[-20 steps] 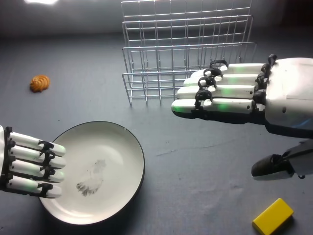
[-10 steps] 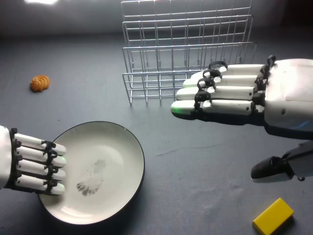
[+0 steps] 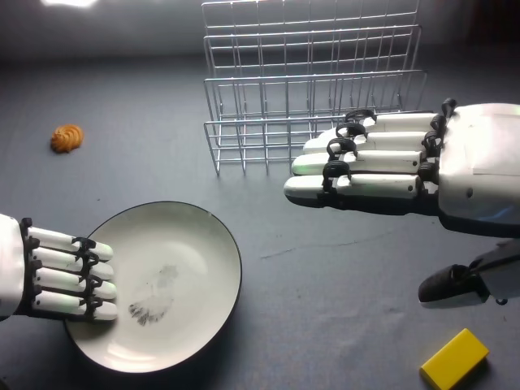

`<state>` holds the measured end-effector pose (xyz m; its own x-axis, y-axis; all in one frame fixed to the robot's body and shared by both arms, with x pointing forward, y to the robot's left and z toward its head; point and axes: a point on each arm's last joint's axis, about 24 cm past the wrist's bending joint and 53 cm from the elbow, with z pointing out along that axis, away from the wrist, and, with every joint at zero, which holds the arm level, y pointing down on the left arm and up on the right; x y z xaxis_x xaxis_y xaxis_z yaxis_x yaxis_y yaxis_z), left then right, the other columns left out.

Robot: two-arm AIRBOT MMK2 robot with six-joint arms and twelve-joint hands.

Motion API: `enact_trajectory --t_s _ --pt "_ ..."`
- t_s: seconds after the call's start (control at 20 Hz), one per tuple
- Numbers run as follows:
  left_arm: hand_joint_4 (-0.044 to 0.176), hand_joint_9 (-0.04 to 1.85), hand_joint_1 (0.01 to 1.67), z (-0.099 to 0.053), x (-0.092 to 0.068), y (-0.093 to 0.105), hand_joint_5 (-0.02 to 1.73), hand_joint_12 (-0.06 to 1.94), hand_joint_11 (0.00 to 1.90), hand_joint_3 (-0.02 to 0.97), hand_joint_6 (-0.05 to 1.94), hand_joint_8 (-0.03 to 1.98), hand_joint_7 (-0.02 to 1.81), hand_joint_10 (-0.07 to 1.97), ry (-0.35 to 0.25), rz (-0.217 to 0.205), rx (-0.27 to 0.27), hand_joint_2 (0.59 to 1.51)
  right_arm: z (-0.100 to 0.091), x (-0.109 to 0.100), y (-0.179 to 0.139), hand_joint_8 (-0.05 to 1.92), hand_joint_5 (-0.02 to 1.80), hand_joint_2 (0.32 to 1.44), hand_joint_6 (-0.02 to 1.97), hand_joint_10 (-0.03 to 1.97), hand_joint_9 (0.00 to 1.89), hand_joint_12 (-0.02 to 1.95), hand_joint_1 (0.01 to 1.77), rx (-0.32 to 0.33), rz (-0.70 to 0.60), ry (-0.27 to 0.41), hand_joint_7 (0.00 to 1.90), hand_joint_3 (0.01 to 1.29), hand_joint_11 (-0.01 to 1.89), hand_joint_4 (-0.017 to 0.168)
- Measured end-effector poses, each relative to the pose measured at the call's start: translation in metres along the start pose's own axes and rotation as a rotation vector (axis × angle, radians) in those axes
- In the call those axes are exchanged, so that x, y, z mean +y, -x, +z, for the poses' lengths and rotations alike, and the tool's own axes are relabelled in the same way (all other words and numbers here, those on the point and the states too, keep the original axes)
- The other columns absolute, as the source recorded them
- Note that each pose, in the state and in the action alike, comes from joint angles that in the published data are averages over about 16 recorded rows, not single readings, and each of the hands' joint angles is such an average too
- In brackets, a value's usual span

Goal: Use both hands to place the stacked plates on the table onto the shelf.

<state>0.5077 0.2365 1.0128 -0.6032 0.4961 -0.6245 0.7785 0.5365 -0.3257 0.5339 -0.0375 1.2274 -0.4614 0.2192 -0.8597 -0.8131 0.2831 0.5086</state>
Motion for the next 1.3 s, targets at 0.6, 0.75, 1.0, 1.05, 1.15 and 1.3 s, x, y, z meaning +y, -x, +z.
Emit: enact_trajectory --t_s 0.6,0.75,1.0,1.05,1.15,1.3 --pt "-0.005 0.03 0.02 0.018 -0.022 -0.001 0.12 -0.01 0.02 0.022 -0.02 -0.01 0.06 0.01 -0.030 -0.091 -0.025 1.130 0.038 -0.002 -0.025 0.02 0.05 0.96 0.02 0.00 0.02 0.31 1.14 0.038 -0.105 0.028 0.02 0.02 0.01 0.001" --pt "-0.004 0.03 0.02 0.024 -0.029 0.003 0.12 -0.01 0.02 0.022 -0.02 -0.01 0.06 0.01 -0.038 -0.111 -0.043 1.131 0.052 -0.003 -0.030 0.02 0.04 0.96 0.02 0.00 0.02 0.29 1.14 0.041 -0.146 0.036 0.02 0.02 0.01 0.002" --pt "-0.002 0.03 0.02 0.033 -0.037 0.009 0.12 -0.01 0.02 0.022 -0.01 -0.01 0.06 0.01 -0.043 -0.136 -0.068 1.133 0.074 -0.004 -0.032 0.02 0.03 0.96 0.02 0.00 0.02 0.25 1.14 0.030 -0.226 0.045 0.02 0.02 0.01 0.003" --pt "-0.002 0.03 0.02 0.034 -0.038 0.011 0.12 -0.01 0.02 0.022 -0.01 -0.01 0.06 0.01 -0.044 -0.140 -0.072 1.133 0.078 -0.005 -0.031 0.02 0.03 0.96 0.02 0.00 0.02 0.24 1.14 0.026 -0.242 0.046 0.02 0.02 0.01 0.003" --pt "-0.002 0.03 0.02 0.037 -0.040 0.014 0.12 -0.01 0.02 0.022 -0.01 -0.01 0.06 0.01 -0.046 -0.146 -0.081 1.134 0.085 -0.006 -0.029 0.02 0.03 0.96 0.02 0.00 0.02 0.23 1.14 0.016 -0.273 0.045 0.02 0.02 0.01 0.003" --pt "-0.002 0.02 0.02 0.040 -0.041 0.017 0.12 -0.01 0.02 0.022 -0.01 -0.01 0.05 0.00 -0.047 -0.152 -0.091 1.136 0.095 -0.011 -0.027 0.02 0.03 0.96 0.02 0.00 0.02 0.22 1.14 0.006 -0.307 0.037 0.02 0.02 0.01 0.003"
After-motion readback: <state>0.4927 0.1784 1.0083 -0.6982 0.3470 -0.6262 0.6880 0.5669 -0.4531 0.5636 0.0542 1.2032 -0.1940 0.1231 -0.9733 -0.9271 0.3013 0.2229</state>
